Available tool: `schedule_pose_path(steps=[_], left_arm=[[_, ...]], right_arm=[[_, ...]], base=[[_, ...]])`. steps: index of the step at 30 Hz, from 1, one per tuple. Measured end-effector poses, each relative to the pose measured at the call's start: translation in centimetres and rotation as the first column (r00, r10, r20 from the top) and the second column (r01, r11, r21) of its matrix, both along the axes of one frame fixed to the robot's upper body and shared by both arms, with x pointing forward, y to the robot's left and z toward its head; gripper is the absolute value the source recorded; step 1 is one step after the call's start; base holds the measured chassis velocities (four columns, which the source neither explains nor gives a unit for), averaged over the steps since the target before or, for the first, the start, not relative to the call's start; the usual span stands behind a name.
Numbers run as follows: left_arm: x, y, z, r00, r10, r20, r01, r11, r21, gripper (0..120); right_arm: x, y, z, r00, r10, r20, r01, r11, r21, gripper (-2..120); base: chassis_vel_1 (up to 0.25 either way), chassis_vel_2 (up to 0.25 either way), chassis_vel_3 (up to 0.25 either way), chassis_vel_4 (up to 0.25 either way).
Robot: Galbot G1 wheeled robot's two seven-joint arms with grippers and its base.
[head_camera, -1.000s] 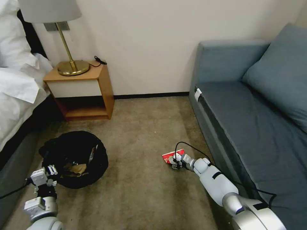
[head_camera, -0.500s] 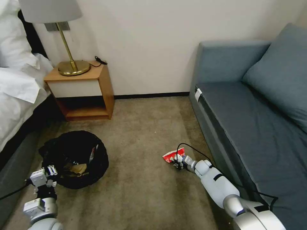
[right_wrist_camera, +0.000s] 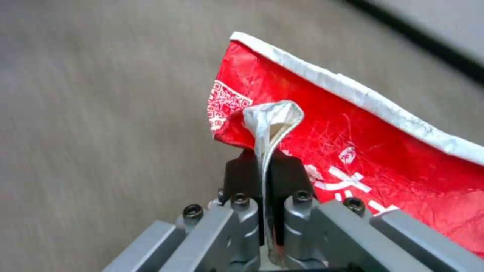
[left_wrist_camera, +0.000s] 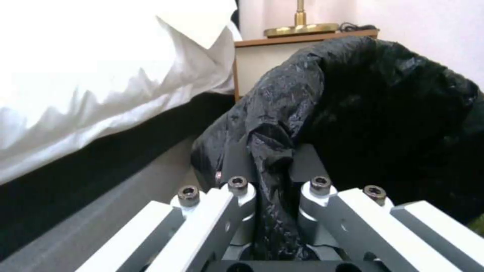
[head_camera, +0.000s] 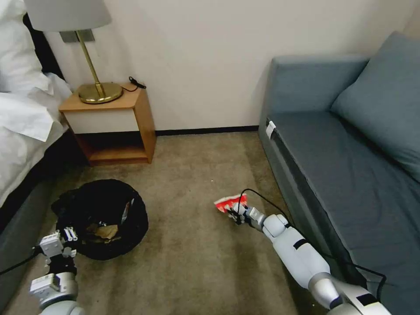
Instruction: Pick up the trash bin, then pick up the garbage on the floor and place it into the trash bin.
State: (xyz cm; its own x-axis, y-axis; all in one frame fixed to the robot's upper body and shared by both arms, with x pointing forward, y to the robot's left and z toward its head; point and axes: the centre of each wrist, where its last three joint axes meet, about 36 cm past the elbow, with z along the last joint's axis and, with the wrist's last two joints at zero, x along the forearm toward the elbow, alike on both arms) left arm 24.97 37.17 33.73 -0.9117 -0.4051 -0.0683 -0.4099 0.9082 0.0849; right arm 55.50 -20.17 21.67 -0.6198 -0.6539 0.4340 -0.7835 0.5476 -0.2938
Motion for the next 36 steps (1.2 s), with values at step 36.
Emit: schedule_pose_path(steps=[36], left_arm=[[1.1,-1.4,-0.9,0.994,-0.088,0.061,0.088,0.996,-0.004,7]], right_arm=[[-11.8,29.3,12.3,0.903,0.422,-0.077,-0.183,0.542,0.82,2]], base=[[0.0,0.0,0.0,0.0]])
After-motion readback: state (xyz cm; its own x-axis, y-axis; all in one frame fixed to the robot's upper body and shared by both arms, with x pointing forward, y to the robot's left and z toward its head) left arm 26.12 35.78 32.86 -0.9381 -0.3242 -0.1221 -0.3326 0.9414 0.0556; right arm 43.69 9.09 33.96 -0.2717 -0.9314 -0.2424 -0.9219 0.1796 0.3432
